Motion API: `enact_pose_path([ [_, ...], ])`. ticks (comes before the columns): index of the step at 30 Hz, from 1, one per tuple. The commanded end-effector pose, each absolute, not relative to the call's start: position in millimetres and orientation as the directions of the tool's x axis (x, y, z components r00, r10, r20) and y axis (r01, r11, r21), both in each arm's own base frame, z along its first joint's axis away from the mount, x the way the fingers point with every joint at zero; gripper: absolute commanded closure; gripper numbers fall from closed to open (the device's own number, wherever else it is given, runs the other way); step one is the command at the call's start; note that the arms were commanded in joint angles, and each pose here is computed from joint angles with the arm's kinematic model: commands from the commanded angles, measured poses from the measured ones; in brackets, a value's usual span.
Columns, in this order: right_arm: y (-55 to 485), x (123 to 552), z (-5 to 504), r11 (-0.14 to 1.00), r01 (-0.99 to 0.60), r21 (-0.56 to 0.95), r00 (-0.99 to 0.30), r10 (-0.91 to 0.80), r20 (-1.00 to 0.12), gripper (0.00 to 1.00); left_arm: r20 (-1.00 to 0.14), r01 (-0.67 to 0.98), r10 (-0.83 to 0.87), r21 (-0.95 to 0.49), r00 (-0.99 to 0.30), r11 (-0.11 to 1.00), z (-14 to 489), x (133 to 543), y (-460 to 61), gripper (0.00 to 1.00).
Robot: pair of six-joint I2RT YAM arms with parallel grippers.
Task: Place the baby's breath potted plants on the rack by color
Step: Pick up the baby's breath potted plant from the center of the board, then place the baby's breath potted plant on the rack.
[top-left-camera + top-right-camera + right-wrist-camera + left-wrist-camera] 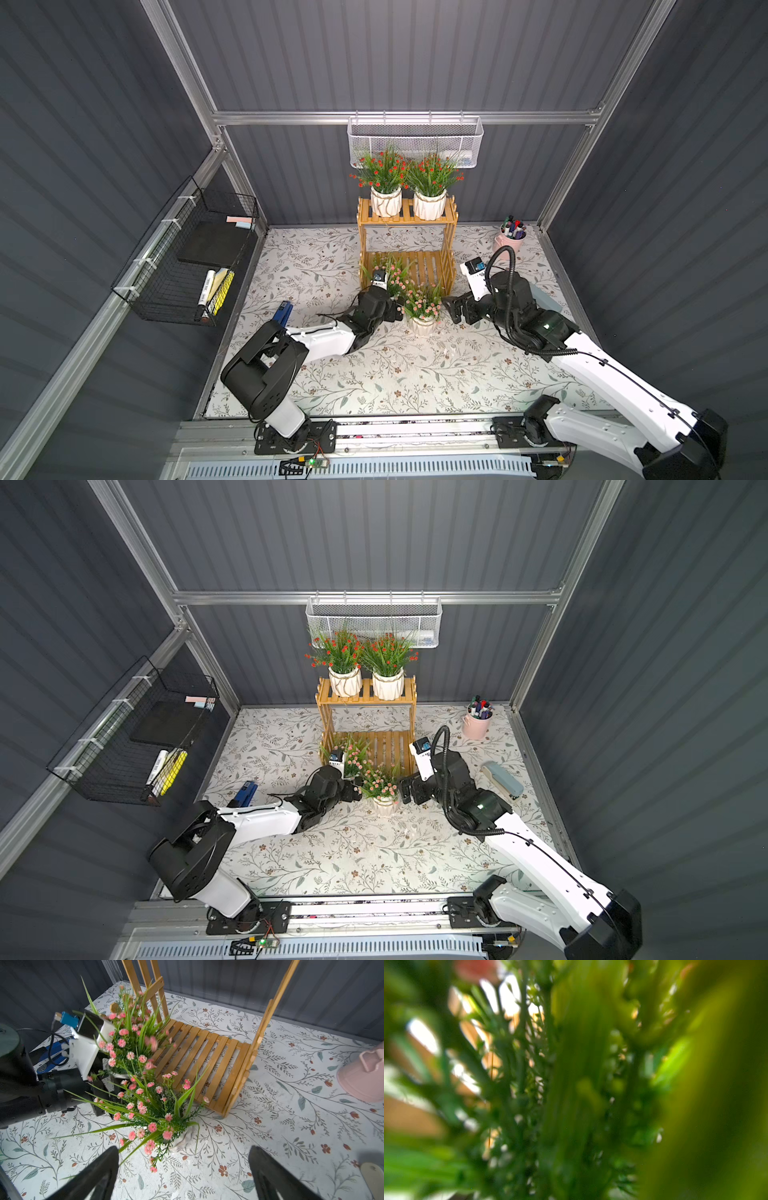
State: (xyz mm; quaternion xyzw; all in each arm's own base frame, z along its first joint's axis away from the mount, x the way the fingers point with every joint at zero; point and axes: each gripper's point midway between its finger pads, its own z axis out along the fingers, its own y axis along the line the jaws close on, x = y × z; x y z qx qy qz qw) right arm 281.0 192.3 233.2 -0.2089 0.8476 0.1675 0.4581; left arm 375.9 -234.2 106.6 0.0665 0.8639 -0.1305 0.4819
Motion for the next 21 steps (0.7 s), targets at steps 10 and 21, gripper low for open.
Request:
enact_pose_path([
  [10, 194.7, 274.2, 240.7, 0.844, -0.525, 0.115, -0.488, -0.187, -0.852, 0.01, -0.875, 0.17, -0.038, -0.136, -0.483, 0.976, 120.4, 440.2, -241.4, 0.24],
  [21, 195.9, 276.1, 235.4, 0.844, -0.526, 0.108, -0.49, -0.197, -0.849, 0.01, -0.865, 0.162, -0.042, -0.141, -0.501, 0.977, 111.2, 483.5, -240.1, 0.21],
])
